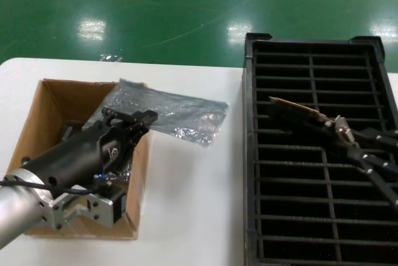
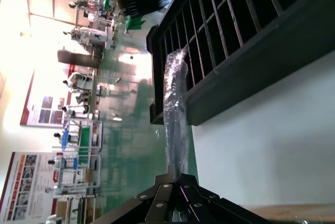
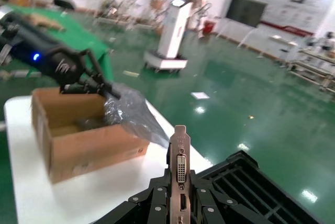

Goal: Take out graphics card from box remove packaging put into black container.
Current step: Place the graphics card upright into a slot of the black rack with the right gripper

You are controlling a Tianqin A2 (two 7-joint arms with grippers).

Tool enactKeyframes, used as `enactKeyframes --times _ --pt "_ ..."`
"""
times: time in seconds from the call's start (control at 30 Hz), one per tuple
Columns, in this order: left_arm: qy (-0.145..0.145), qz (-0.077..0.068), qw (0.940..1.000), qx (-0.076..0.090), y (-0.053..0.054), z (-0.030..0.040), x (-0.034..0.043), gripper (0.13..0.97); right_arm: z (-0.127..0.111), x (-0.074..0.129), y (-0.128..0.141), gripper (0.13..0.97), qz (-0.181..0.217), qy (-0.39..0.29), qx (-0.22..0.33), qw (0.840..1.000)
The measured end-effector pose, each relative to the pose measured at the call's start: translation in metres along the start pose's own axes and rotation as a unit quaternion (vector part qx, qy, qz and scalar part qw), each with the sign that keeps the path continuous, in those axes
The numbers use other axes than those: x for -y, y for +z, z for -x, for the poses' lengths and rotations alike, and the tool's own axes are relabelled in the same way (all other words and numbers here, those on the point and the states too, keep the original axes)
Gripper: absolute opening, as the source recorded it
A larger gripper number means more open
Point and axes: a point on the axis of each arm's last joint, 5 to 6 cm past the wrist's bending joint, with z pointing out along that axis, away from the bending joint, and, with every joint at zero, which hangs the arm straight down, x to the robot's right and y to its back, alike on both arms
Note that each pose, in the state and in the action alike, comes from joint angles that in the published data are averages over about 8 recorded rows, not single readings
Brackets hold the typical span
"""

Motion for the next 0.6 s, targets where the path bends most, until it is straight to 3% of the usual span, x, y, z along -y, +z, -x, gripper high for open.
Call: enactKeyframes --times 0.23,0.6 --pt "0.000 0.000 1.0000 0.000 0.000 0.0000 0.0000 0.139 -0.014 0.024 -0.001 0.191 0.061 -0.063 0.065 0.994" --pt "0.000 0.000 1.0000 0.000 0.000 0.0000 0.0000 0.138 -0.026 0.057 0.001 0.191 0.145 -0.118 0.163 0.969"
